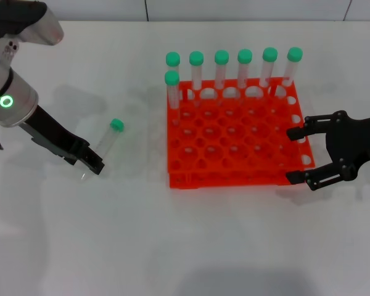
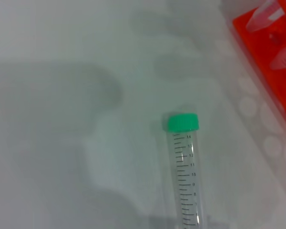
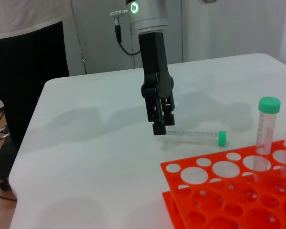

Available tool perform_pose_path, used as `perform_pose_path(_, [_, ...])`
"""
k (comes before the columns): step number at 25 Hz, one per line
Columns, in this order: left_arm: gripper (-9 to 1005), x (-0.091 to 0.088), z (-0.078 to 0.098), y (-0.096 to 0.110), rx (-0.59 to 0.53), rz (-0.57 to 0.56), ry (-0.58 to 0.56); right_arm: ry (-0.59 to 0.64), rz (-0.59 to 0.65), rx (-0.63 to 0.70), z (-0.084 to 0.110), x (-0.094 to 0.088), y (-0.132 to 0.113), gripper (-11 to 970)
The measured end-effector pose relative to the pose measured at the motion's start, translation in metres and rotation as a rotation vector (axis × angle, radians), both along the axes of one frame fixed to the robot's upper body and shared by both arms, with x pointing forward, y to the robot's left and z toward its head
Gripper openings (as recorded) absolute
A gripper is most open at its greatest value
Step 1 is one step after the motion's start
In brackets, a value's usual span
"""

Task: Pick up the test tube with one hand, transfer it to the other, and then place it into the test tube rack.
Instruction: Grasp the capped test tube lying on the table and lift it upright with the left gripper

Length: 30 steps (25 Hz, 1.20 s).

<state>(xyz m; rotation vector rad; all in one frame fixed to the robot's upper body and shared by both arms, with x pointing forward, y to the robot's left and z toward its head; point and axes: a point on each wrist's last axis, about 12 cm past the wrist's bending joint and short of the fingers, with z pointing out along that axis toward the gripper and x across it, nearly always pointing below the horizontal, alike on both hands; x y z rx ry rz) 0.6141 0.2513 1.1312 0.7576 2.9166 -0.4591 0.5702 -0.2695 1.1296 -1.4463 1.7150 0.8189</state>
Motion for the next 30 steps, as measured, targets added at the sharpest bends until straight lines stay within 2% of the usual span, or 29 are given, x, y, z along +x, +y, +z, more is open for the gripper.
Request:
perform_pose_path(11, [528,0.0,-0.0082,-0.0031,0.006,0.004,0.003,-0.004,0.004,-0.002,0.0,0.0,0.0002,869])
perform_pose_path(27, [472,0.0024,-0.0068,-0.0087,0.005,0.014,0.005,-0.005,0.01,-0.001,-0.0002,-0.0006,0.0007,869])
perform_pose_path(30, [410,0.0021,-0.0072,-0.0079,0.006,0.024,0.009,-0.003,0.016,-0.003,-0.0004,-0.001,0.0014,869])
